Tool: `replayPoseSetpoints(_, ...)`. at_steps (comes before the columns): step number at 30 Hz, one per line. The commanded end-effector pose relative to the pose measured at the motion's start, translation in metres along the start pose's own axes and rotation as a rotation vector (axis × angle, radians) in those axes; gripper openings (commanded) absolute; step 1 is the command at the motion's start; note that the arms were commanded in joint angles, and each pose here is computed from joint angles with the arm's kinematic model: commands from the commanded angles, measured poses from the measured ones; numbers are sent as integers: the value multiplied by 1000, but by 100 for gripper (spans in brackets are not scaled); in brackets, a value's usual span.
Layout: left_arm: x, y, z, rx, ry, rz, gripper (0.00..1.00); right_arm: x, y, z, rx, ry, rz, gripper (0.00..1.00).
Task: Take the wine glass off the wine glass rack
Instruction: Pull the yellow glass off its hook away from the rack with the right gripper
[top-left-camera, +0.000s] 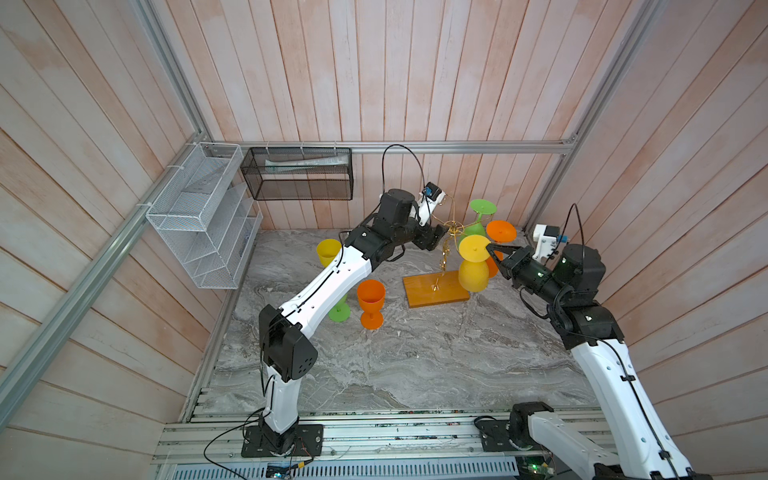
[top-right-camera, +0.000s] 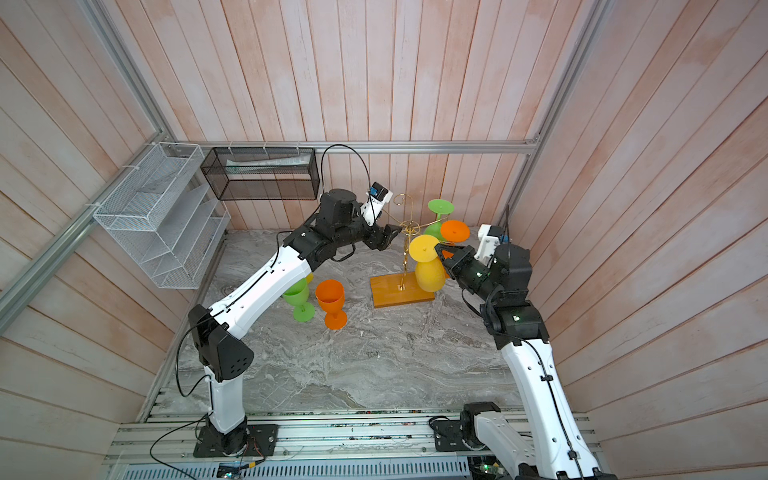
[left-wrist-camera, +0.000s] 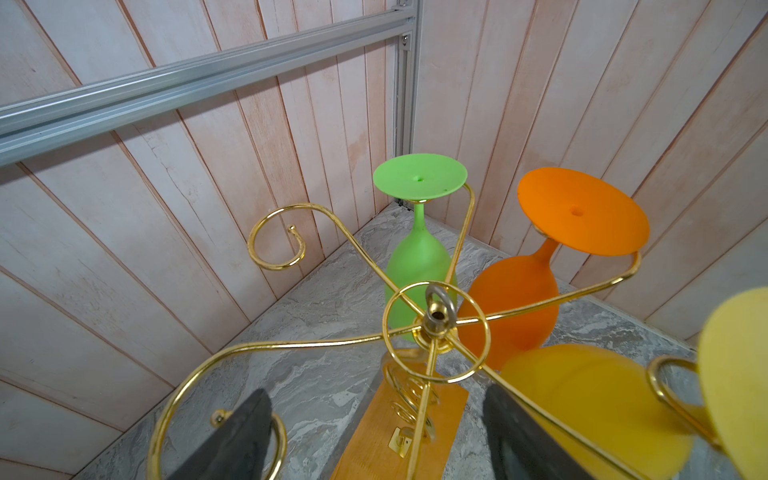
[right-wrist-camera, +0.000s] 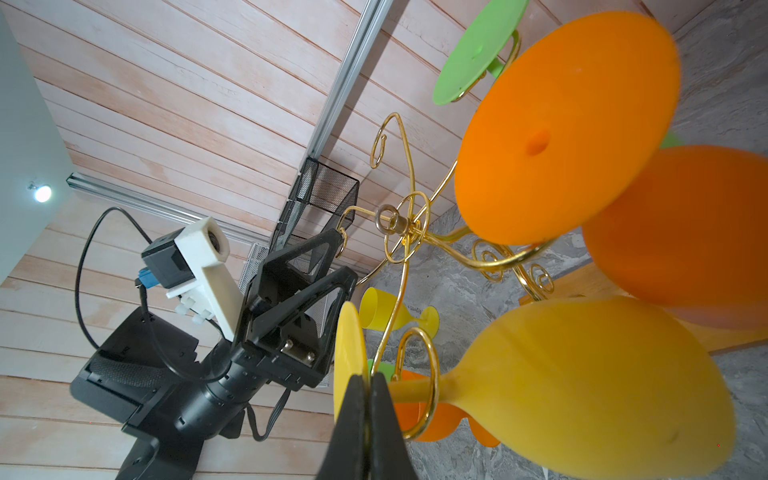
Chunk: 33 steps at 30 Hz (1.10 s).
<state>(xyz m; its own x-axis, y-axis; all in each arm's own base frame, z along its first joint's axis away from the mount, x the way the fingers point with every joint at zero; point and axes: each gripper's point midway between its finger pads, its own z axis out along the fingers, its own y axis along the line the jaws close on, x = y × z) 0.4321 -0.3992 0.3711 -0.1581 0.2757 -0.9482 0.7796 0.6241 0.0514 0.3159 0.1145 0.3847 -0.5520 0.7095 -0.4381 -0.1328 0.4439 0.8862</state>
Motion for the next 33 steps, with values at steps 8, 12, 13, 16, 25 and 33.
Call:
replayPoseSetpoints(8, -18, -8, -15, -5, -41, 21, 82, 3, 24, -6, -69, 12, -61, 0)
replayPoseSetpoints(12, -17, -8, -15, -7, -38, 22, 81, 5, 27, -7, -83, 25, -69, 0)
replayPoseSetpoints(13, -17, -8, -15, -7, -37, 24, 81, 6, 28, -6, -86, 31, -72, 0)
replayPoseSetpoints(16, -17, -8, -15, -8, -36, 24, 82, 9, 29, -6, -96, 48, -72, 0)
replayPoseSetpoints(25, -17, -12, -14, -2, -38, 26, 81, 12, 27, 3, -108, 56, -62, 0)
replayPoseSetpoints(33, -19, -12, -21, -9, -44, 33, 82, 10, 30, 18, -100, 46, -56, 0)
